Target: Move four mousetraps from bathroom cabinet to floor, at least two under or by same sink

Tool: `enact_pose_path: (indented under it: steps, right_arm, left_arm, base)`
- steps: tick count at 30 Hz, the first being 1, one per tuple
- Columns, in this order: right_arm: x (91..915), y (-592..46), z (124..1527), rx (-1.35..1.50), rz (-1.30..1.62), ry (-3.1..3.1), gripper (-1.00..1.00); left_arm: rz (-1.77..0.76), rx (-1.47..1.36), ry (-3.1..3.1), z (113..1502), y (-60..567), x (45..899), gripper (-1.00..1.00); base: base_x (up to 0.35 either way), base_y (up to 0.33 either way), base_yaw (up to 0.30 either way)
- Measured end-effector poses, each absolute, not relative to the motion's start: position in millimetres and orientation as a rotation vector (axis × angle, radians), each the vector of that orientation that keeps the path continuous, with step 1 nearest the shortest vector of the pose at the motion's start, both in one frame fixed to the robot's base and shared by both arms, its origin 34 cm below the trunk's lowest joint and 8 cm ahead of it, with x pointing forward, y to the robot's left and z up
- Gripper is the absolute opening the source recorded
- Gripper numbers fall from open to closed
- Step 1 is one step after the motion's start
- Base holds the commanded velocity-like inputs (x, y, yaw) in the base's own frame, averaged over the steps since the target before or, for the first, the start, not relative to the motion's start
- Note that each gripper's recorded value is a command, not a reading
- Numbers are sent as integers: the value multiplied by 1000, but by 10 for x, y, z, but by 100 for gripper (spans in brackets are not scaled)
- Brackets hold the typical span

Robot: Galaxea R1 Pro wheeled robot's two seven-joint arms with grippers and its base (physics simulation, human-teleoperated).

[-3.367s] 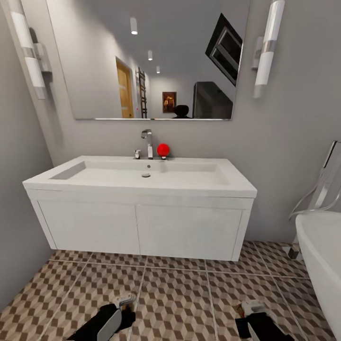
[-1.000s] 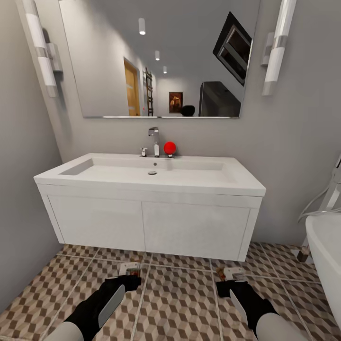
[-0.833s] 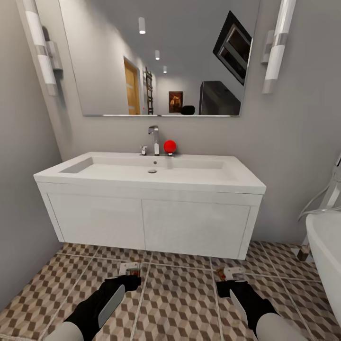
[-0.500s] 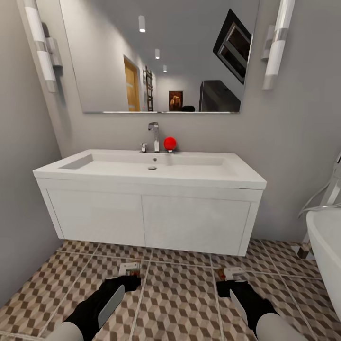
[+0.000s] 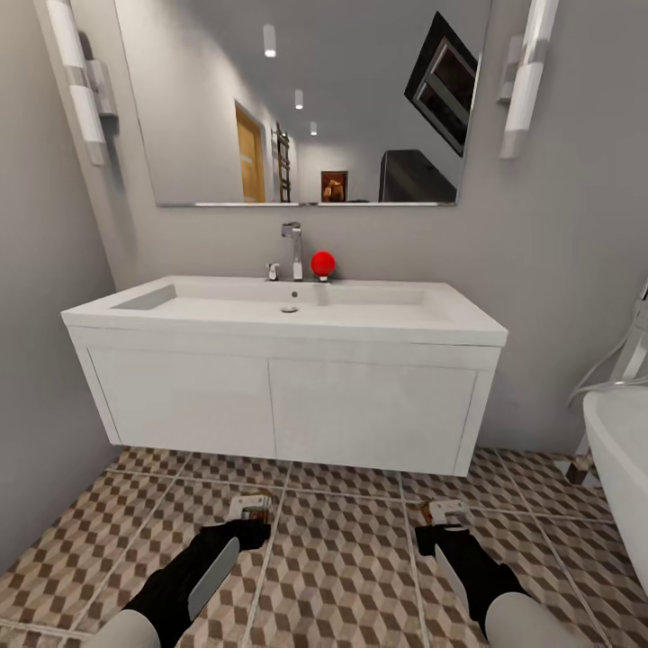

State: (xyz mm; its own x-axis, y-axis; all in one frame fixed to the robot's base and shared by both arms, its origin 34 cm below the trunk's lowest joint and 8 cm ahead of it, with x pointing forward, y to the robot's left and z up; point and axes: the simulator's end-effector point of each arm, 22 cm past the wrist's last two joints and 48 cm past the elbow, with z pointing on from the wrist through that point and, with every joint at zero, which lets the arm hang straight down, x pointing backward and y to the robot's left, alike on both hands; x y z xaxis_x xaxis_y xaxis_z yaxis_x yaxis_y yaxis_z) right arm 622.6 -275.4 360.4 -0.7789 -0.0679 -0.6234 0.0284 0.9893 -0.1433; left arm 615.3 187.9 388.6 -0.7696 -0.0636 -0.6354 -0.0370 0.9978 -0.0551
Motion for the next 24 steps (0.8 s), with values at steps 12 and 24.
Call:
enact_pose_path:
  steps: [12,24]
  right_arm:
    - [6149,-2900,3425,11,-282,2501,-100]
    - [6162,-2878,3229,7,-281,2498,-100]
  left_arm:
    - [-19,17,2471,4337,1463,6218,-100]
    - [20,0,2576,3787,1541,6041,-100]
  base:
    - [0,0,0]
    - [0,0,0]
